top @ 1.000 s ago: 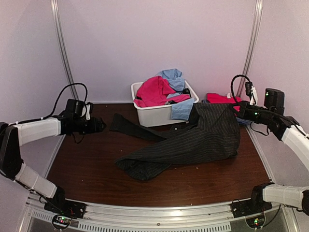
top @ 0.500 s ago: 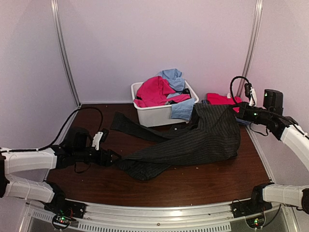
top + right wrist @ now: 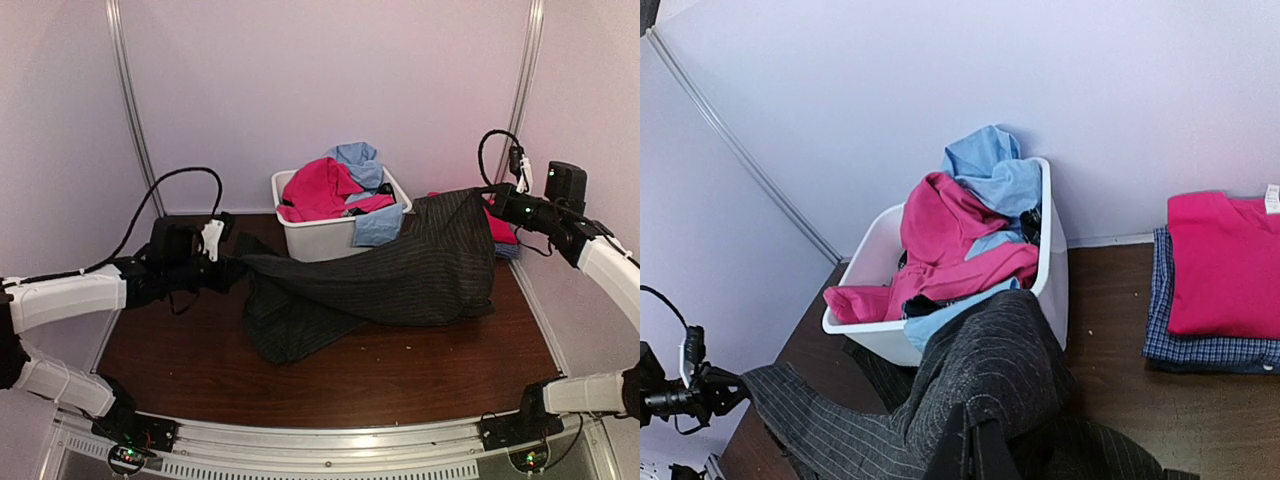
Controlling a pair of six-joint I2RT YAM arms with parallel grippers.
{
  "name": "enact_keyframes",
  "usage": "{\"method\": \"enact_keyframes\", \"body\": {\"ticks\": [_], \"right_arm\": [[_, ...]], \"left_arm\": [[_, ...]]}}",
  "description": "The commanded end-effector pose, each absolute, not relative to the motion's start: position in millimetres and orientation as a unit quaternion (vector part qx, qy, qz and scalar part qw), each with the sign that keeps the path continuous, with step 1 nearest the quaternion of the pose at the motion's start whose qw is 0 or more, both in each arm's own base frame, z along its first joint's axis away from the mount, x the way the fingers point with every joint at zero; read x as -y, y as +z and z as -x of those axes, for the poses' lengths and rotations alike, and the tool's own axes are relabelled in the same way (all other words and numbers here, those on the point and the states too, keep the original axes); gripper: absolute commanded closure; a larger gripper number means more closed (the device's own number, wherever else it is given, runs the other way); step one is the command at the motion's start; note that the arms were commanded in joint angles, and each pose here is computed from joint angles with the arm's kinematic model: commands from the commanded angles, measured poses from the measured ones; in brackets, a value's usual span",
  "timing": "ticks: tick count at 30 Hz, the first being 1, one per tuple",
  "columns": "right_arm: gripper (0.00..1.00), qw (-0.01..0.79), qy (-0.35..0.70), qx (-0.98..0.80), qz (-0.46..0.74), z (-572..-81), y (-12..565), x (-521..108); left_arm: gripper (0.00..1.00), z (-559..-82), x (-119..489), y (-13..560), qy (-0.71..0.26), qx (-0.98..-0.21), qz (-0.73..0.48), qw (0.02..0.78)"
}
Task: Fold and stack the mixed laundry pile
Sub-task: Flatten out the crumpled shirt at the center of the board.
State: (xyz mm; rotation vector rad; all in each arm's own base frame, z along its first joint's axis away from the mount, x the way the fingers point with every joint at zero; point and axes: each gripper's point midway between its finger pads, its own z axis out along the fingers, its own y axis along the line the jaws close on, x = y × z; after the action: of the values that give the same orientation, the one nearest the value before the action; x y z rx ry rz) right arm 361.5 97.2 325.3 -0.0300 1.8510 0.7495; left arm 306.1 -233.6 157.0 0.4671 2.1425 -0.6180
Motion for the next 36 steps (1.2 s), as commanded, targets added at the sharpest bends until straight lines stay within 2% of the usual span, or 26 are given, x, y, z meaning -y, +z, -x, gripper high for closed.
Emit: {"method": "enact_keyframes", "body": {"ticks": [1, 3, 6, 9, 11, 12, 13, 14, 15, 18, 21, 25, 30, 36], "right_arm": [[1.0, 0.595, 0.348, -0.723, 0.036, -376.1, 390.5, -102.2], [1.0, 0.587, 0.342, -0.733, 0.036, -370.2, 387.7, -101.3], [1.0, 0.581, 0.297, -0.758, 0.022, -350.5, 365.6, -87.9], [1.0, 0.554, 0.267, -0.789, -0.006, -331.5, 324.6, -75.3], [1.0, 0.534, 0.271, -0.801, -0.014, -319.8, 300.0, -75.7], [1.0, 0.524, 0.277, -0.805, -0.016, -314.4, 287.4, -77.2], [1.0, 0.514, 0.281, -0.81, -0.019, -310.0, 276.6, -78.0], [1.0, 0.503, 0.282, -0.817, -0.024, -305.6, 264.5, -78.4], [1.0, 0.495, 0.285, -0.821, -0.028, -302.0, 255.5, -78.9], [1.0, 0.479, 0.302, -0.824, -0.037, -294.0, 238.7, -82.6], [1.0, 0.472, 0.309, -0.824, -0.043, -290.6, 230.5, -83.6], [1.0, 0.469, 0.312, -0.825, -0.04, -291.0, 228.1, -85.1], [1.0, 0.469, 0.315, -0.824, -0.036, -291.4, 229.9, -86.7], [1.0, 0.468, 0.315, -0.825, -0.033, -290.2, 231.3, -87.1]], "left_arm": [[1.0, -332.0, 237.7, 258.3, -0.153, -0.79, -0.245, 0.541], [1.0, -300.5, 265.2, 256.2, -0.141, -0.766, -0.325, 0.537], [0.85, -231.2, 295.8, 200.5, -0.125, -0.745, -0.461, 0.465], [0.6, -169.9, 306.5, 142.9, -0.13, -0.752, -0.539, 0.356], [0.47, -153.8, 303.5, 119.3, -0.143, -0.782, -0.526, 0.302], [0.37, -149.1, 305.1, 117.8, -0.151, -0.786, -0.52, 0.298], [0.21, -149.2, 306.8, 123.0, -0.16, -0.788, -0.51, 0.305], [0.12, -156.5, 306.3, 131.5, -0.167, -0.795, -0.484, 0.326], [0.08, -159.1, 307.4, 137.5, -0.193, -0.797, -0.463, 0.336], [0.09, -180.3, 296.1, 148.8, -0.262, -0.814, -0.377, 0.355], [0.17, -191.7, 288.2, 141.7, -0.307, -0.83, -0.319, 0.341], [0.29, -177.9, 302.1, 121.6, -0.358, -0.829, -0.313, 0.293], [0.43, -179.8, 311.4, 94.8, -0.366, -0.847, -0.288, 0.255], [0.45, -183.7, 314.9, 68.2, -0.358, -0.866, -0.265, 0.229]]}}
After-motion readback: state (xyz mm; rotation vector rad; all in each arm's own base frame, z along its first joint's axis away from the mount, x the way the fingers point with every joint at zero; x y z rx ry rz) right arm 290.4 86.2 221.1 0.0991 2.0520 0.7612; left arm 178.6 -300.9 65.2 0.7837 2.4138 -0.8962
